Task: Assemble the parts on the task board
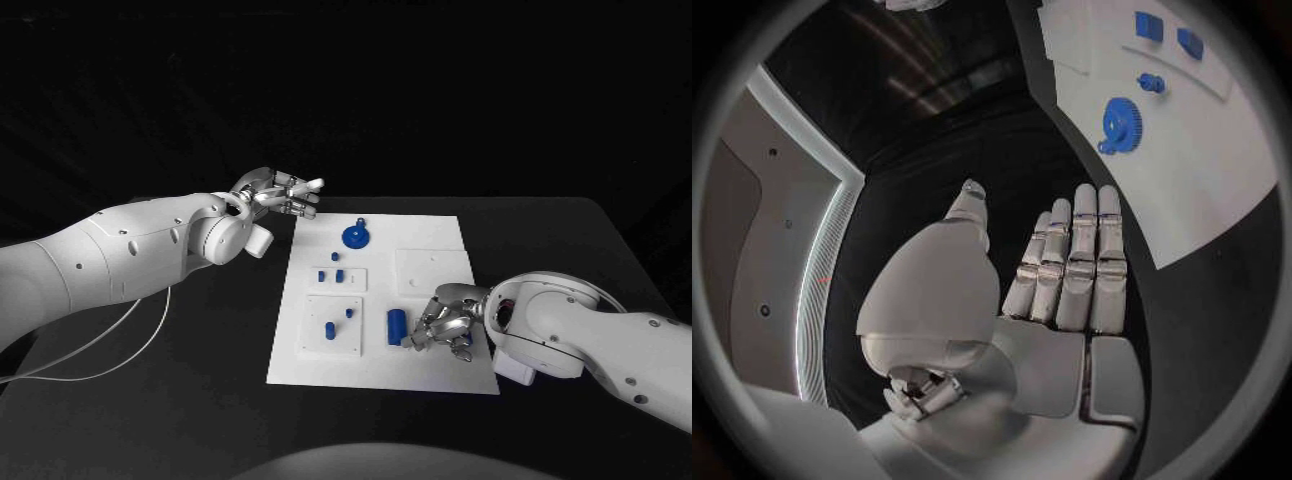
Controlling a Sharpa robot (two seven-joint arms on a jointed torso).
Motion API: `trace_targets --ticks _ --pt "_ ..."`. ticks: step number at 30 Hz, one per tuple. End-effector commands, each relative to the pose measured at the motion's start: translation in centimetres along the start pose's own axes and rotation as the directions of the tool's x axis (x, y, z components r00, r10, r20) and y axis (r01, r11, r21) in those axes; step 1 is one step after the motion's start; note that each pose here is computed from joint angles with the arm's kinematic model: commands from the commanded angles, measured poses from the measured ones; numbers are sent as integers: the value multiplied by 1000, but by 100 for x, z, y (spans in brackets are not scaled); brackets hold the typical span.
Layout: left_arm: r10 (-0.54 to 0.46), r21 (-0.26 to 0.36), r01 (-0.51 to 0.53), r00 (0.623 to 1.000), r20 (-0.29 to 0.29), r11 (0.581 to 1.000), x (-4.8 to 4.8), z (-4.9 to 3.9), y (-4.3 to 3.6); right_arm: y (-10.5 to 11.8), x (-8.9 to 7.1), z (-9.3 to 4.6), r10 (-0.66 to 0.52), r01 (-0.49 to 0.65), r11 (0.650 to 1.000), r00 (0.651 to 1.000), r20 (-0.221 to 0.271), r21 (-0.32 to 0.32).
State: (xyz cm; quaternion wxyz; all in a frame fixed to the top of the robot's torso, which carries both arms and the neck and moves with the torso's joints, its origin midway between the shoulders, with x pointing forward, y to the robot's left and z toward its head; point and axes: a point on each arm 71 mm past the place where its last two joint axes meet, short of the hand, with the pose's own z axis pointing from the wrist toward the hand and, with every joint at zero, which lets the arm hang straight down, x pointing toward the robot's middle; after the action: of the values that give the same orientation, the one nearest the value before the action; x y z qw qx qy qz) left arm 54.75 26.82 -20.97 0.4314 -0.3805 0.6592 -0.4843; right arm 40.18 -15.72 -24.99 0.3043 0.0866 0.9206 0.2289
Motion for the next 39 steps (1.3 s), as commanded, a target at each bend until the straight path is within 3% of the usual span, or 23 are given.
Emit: trace_targets --ticks 1,8,25,33,39 --pt "-1 4 1 1000 -17 1000 22 0 -3 -9 -10 14 0 0 1000 1000 21 19" --pt "0 3 0 1000 -17 1000 19 -2 -1 -32 -28 31 6 -8 999 999 44 36" --pt "1 1 -1 1000 -17 1000 10 -7 3 -66 -26 -17 12 -13 1000 999 36 21" --pt "2 4 -2 1000 -12 1000 0 -9 2 -147 -262 -144 67 -69 997 995 67 25" --pt "3 10 -3 1000 -7 1000 -3 -14 -3 -376 -505 -256 77 -86 993 992 102 84"
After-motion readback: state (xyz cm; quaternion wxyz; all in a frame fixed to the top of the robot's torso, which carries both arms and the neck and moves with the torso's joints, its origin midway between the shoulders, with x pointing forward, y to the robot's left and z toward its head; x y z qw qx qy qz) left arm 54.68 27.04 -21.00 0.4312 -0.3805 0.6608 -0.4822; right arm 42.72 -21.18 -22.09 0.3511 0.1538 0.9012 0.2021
